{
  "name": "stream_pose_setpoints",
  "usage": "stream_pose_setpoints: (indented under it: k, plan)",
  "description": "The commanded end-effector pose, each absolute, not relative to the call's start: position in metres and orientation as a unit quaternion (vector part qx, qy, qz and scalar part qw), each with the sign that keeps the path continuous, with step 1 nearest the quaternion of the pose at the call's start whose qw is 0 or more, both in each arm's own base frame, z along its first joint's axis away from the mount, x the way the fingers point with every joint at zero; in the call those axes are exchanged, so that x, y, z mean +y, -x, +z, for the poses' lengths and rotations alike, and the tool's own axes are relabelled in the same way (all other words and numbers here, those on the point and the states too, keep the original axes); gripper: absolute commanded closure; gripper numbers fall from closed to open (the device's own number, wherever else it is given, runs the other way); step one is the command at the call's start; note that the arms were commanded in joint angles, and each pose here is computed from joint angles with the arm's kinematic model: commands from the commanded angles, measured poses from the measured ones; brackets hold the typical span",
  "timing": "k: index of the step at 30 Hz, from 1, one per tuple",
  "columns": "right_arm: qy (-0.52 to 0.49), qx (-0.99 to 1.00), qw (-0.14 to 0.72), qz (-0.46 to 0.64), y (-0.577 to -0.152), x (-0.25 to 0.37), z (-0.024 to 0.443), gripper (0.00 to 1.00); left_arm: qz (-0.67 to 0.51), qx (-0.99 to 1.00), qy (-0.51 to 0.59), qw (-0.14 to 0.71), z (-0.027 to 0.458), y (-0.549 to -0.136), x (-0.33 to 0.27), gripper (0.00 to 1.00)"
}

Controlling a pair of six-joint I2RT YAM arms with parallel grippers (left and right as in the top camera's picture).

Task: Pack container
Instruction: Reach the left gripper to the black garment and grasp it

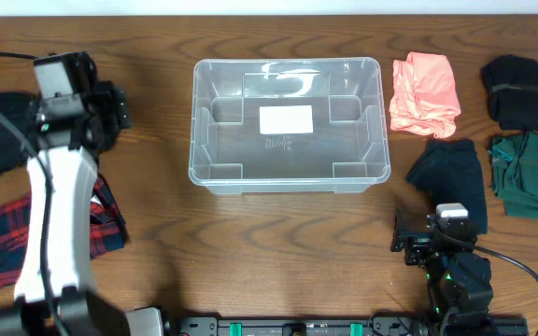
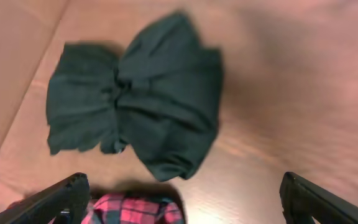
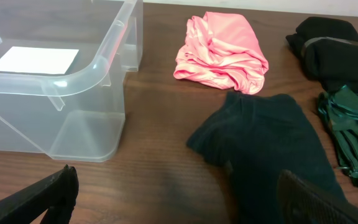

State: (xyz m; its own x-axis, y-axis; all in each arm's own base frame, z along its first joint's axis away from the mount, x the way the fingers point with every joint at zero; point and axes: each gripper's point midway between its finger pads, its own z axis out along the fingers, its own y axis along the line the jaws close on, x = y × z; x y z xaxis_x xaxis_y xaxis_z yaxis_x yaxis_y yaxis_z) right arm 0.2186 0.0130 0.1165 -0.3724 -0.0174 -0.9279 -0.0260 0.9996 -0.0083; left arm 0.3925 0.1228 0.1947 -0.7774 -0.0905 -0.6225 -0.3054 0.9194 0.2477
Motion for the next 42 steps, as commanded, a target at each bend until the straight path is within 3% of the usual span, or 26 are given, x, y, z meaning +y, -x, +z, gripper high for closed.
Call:
stream_pose_setpoints:
  k: [1, 10, 23, 36, 38, 40, 42]
  plan:
    - [0.008, 0.829, 0.559, 0.001, -0.219, 0.011, 0.116, 0.01, 0.221, 0.925, 0.112, 0.289, 0.177, -0.401, 0.142, 0.02]
    - [0.008, 0.829, 0.559, 0.001, -0.219, 0.011, 0.116, 0.01, 0.326, 0.923, 0.03, 0.202, 0.121, -0.419, 0.162, 0.02]
    - [0.008, 0.829, 0.559, 0.001, -0.219, 0.011, 0.116, 0.01, 0.359, 0.929, -0.023, 0.091, 0.042, -0.412, 0.171, 0.02]
    - [0.008, 0.829, 0.559, 0.001, -0.219, 0.011, 0.116, 0.01, 0.435, 0.897, -0.025, 0.078, 0.014, -0.425, 0.193, 0.01]
    - [0.008, 0.829, 0.559, 0.001, -0.219, 0.011, 0.116, 0.01, 0.436, 0.895, -0.019, 0.088, 0.016, -0.428, 0.193, 0.17]
    - [0.008, 0.829, 0.559, 0.001, -0.219, 0.011, 0.116, 0.01, 0.439, 0.893, -0.014, 0.093, 0.018, -0.43, 0.194, 0.48]
    - [0.008, 0.829, 0.559, 0.001, -0.219, 0.011, 0.116, 0.01, 0.453, 0.886, -0.001, 0.094, 0.023, -0.428, 0.196, 0.68]
